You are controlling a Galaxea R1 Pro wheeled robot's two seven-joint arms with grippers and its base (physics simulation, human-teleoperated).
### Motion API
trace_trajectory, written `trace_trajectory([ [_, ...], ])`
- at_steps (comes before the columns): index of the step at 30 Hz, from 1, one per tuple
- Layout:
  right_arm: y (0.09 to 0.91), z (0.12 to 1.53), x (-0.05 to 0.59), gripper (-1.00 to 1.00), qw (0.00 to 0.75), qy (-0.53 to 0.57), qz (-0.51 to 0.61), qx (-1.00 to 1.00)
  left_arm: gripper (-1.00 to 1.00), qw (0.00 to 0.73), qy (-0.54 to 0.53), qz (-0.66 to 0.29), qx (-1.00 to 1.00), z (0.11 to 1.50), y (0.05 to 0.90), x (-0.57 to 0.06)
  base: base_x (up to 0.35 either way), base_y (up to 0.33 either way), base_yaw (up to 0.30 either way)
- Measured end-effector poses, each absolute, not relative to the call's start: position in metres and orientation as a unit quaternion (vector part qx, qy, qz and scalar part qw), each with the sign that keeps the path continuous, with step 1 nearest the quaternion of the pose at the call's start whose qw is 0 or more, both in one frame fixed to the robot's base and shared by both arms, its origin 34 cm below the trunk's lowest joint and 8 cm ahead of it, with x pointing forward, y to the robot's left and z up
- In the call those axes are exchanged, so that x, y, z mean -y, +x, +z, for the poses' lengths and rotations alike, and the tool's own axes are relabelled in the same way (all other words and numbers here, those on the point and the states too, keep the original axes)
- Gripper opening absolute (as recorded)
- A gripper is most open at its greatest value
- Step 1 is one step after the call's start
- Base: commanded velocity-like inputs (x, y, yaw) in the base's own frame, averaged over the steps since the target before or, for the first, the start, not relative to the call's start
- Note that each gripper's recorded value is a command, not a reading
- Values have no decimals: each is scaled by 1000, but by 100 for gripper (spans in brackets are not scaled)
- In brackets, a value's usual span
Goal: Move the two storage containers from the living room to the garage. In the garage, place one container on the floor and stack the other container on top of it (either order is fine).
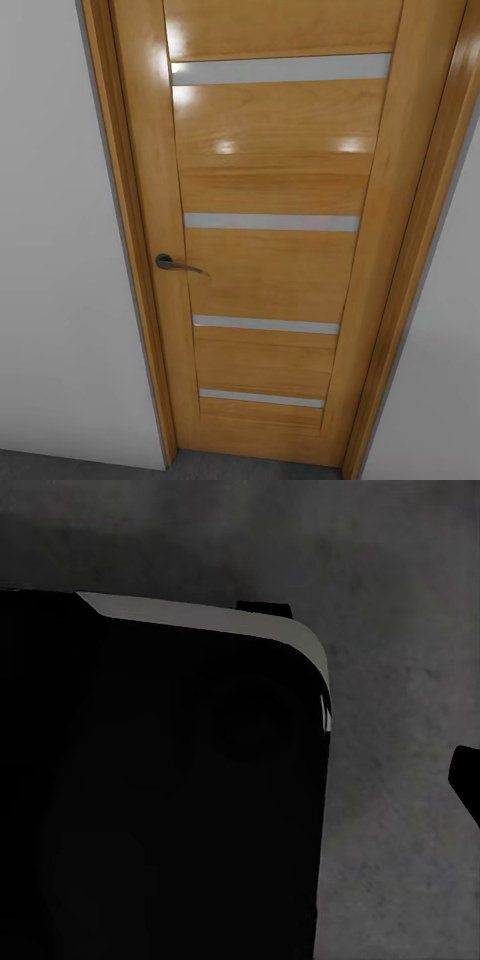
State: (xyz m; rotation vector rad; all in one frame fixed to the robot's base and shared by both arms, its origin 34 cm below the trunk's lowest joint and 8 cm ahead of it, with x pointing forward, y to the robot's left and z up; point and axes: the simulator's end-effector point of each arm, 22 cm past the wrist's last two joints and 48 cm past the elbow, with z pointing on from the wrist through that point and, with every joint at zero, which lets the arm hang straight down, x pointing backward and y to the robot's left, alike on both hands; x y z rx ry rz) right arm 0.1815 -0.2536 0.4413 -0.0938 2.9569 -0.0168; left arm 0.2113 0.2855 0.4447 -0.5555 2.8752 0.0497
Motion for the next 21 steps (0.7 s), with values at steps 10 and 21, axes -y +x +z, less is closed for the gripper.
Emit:
trace_trajectory([
  [10,221,455,368,100,125,-23,-82,-988,100,106,-189,17,-976,445,211,-285,0,0,0],
  [21,399,514,432,100,237,43,-133,-961,100,106,-189,16,-976,445,211,-283,0,0,0],
])
